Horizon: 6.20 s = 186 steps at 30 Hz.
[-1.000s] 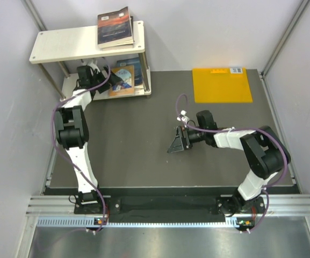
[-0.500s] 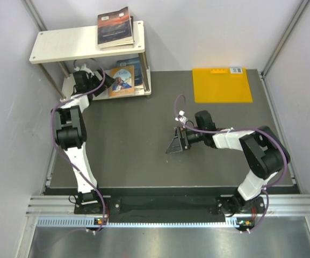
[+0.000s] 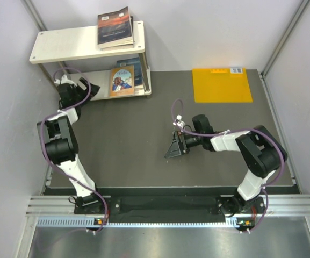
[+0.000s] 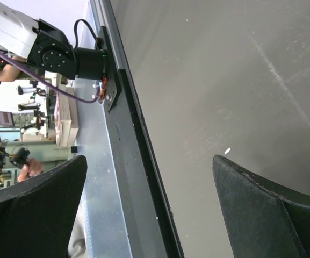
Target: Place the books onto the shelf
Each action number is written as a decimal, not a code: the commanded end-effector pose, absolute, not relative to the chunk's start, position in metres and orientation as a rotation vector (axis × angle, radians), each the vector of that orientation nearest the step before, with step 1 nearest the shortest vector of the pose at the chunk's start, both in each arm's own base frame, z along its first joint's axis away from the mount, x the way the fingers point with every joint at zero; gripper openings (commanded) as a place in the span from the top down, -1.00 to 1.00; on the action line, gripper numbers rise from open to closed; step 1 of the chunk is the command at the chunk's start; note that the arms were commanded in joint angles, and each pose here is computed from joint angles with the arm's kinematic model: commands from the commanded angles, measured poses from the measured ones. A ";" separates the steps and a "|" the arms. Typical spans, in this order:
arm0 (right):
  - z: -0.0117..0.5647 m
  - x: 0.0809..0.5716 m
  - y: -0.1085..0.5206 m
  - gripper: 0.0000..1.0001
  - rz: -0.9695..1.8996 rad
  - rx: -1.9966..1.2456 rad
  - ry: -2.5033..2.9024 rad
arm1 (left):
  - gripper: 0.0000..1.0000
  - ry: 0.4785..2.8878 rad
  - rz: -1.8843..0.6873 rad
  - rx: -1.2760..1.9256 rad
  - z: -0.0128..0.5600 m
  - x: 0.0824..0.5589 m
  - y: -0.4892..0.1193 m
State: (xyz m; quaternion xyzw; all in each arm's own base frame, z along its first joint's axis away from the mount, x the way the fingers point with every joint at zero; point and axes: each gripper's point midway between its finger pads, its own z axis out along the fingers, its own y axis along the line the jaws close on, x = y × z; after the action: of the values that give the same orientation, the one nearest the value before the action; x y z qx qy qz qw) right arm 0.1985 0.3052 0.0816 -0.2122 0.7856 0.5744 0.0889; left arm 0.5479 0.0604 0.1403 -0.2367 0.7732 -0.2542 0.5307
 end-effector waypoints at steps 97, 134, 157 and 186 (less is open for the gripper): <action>0.067 0.179 0.313 -0.99 1.733 -0.714 2.327 | 1.00 2.131 -0.164 -0.264 0.141 0.589 0.003; 0.061 0.175 0.310 -0.99 1.735 -0.701 2.349 | 1.00 1.982 -0.263 -0.393 0.166 0.620 -0.007; 0.055 0.170 0.308 -1.00 1.740 -0.688 2.374 | 1.00 1.851 -0.454 -0.394 0.192 0.662 -0.038; 0.055 0.167 0.311 -0.99 1.745 -0.693 2.368 | 1.00 1.869 -0.370 -0.494 0.183 0.478 -0.020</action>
State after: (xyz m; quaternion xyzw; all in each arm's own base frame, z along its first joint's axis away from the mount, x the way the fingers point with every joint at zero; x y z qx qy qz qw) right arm 0.1690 0.3068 0.0545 -0.2112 0.7894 0.5744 0.0471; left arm 0.4995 -0.0069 0.1516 -0.2219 0.8106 -0.1221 0.5279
